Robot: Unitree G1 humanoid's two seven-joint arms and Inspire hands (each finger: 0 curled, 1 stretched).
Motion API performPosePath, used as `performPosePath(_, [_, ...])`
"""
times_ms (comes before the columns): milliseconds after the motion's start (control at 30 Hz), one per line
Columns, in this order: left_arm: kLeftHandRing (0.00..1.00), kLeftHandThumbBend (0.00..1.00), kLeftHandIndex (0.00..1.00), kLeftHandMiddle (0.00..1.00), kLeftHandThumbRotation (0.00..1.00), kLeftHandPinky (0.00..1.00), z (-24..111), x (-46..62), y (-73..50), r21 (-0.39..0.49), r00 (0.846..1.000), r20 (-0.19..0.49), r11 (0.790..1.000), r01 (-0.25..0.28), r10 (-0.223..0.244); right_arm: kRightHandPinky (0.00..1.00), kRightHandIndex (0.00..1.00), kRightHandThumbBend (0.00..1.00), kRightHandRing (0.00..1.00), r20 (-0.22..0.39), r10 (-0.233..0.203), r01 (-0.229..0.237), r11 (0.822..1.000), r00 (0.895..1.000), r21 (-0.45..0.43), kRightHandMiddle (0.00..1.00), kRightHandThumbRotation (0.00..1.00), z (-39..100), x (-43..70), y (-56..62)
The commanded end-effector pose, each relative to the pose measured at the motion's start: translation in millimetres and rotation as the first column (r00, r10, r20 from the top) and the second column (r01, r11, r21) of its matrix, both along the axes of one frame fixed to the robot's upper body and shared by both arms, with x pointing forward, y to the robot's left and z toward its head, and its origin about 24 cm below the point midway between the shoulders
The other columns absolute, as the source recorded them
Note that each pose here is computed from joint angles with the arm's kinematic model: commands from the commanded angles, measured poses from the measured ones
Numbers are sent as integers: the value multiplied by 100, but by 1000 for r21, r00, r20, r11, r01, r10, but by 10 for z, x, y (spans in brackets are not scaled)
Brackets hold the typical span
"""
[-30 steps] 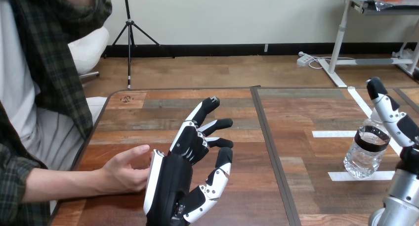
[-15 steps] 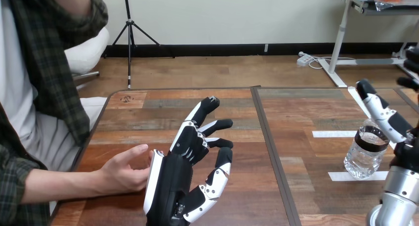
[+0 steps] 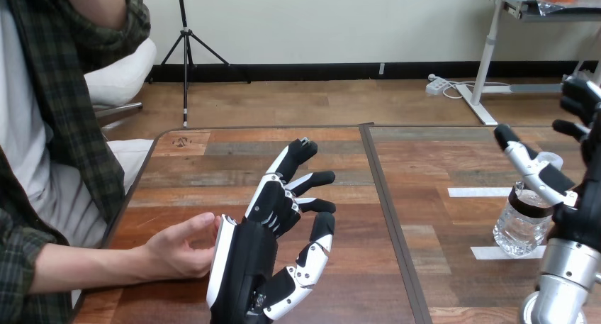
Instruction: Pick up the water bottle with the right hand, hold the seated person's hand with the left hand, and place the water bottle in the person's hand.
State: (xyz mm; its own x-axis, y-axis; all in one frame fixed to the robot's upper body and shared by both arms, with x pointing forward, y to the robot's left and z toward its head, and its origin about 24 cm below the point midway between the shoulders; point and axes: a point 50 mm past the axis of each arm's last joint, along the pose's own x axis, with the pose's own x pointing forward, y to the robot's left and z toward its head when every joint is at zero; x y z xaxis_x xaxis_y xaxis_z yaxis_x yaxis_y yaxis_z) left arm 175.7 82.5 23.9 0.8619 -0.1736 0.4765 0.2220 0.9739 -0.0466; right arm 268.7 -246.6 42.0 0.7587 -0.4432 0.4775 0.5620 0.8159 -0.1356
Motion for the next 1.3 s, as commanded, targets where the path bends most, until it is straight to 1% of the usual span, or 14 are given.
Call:
performPosePath(0, [77, 26, 89, 89, 0, 62, 149, 50, -60, -53, 998, 63, 999, -9, 12, 69, 74, 79, 78, 63, 35, -33, 999, 997, -27, 79, 8, 230, 197, 7])
performPosePath(233, [77, 26, 89, 89, 0, 62, 147, 50, -59, -52, 998, 64, 999, -5, 9, 71, 75, 77, 79, 26, 43, -42, 999, 999, -25, 79, 2, 198, 230, -8])
performPosePath(433, [77, 26, 89, 89, 0, 62, 142, 45, -56, -51, 998, 61, 999, 0, 3, 72, 75, 76, 79, -7, 40, -40, 999, 999, -5, 80, 0, 173, 261, -19])
performPosePath(500, [78, 25, 89, 89, 0, 62, 142, 45, -55, -52, 998, 61, 999, 1, 2, 75, 75, 76, 80, -12, 38, -38, 999, 999, -4, 80, 0, 170, 267, -22])
performPosePath(633, [78, 25, 89, 89, 0, 62, 142, 43, -56, -54, 998, 61, 999, 2, 1, 77, 75, 76, 81, -42, 28, -29, 999, 999, -19, 80, 0, 155, 286, -40])
performPosePath(833, [78, 25, 89, 89, 0, 62, 142, 40, -52, -50, 998, 62, 999, -1, 4, 77, 75, 76, 80, -68, 18, -20, 999, 998, -32, 79, 0, 141, 305, -59])
performPosePath(1100, [77, 25, 89, 89, 0, 62, 139, 37, -49, -53, 998, 59, 999, 3, 0, 72, 76, 76, 78, -103, 6, -10, 999, 995, -39, 79, 0, 122, 328, -83])
performPosePath(1267, [77, 25, 89, 89, 0, 61, 139, 37, -44, -50, 998, 61, 999, 0, 3, 70, 76, 76, 77, -109, 4, -8, 999, 994, -42, 79, 0, 120, 333, -91])
